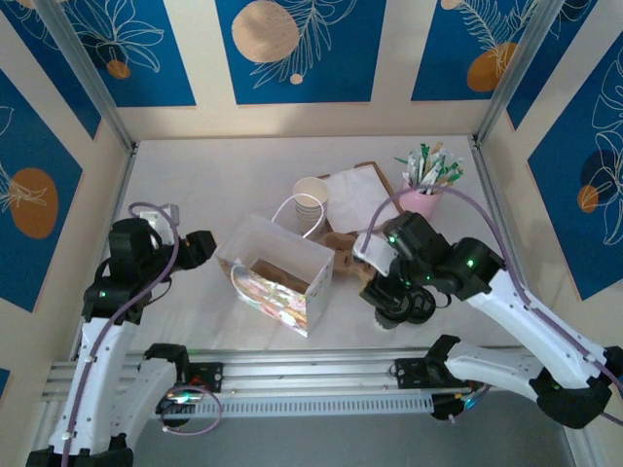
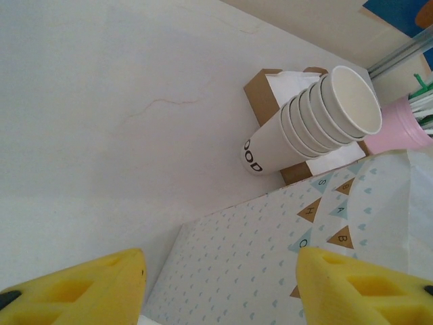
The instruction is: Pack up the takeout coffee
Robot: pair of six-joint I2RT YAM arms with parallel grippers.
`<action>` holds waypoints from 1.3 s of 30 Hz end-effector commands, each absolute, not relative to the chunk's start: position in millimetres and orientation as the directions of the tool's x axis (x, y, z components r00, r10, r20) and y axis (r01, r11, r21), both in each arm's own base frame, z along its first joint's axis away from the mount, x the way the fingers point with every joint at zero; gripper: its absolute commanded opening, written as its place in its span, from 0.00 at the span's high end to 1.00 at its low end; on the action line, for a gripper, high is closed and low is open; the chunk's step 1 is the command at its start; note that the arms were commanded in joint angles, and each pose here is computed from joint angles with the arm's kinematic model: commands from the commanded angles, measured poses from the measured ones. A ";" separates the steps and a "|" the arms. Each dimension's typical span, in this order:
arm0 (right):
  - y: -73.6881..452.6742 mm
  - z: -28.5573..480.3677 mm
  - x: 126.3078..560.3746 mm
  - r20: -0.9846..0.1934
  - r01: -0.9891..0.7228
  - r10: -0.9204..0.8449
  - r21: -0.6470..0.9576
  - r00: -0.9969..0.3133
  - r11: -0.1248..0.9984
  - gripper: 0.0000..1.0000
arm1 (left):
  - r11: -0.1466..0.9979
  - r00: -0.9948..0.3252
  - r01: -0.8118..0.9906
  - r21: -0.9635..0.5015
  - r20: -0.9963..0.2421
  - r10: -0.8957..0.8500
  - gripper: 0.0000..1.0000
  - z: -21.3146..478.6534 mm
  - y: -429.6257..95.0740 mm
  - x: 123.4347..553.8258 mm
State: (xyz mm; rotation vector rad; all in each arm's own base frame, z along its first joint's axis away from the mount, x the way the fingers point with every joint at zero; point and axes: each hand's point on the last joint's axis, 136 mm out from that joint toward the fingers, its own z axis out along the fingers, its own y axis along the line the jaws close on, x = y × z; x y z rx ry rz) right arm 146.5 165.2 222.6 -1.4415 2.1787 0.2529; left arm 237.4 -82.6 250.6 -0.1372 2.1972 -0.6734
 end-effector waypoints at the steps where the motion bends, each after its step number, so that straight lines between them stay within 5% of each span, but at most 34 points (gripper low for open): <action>1: 145.7 198.9 119.6 -0.404 -0.984 -0.915 -0.169 0.015 0.059 0.25 | 0.867 -0.656 0.157 -0.472 -0.706 -0.266 0.39 253.2 -83.7 238.5; 5: 136.7 193.8 100.4 -0.451 -0.991 -0.887 -0.126 0.101 -0.049 0.14 | 0.868 -0.633 0.183 -0.461 -0.731 -0.254 0.39 257.5 -84.6 241.9; 11: 126.4 176.3 105.3 -0.462 -0.996 -0.883 -0.081 0.076 -0.043 0.08 | 0.878 -0.558 0.232 -0.420 -0.796 -0.233 0.37 270.1 -82.8 243.0; 12: 124.9 174.2 107.3 -0.458 -0.997 -0.887 -0.075 0.067 -0.036 0.00 | 0.880 -0.548 0.234 -0.414 -0.803 -0.233 0.37 270.7 -82.0 243.5; 39: 104.3 145.2 139.8 -0.274 -0.995 -0.957 -0.075 0.091 -0.073 0.00 | 0.871 -0.519 0.259 -0.418 -0.820 -0.240 0.36 269.0 -84.8 247.6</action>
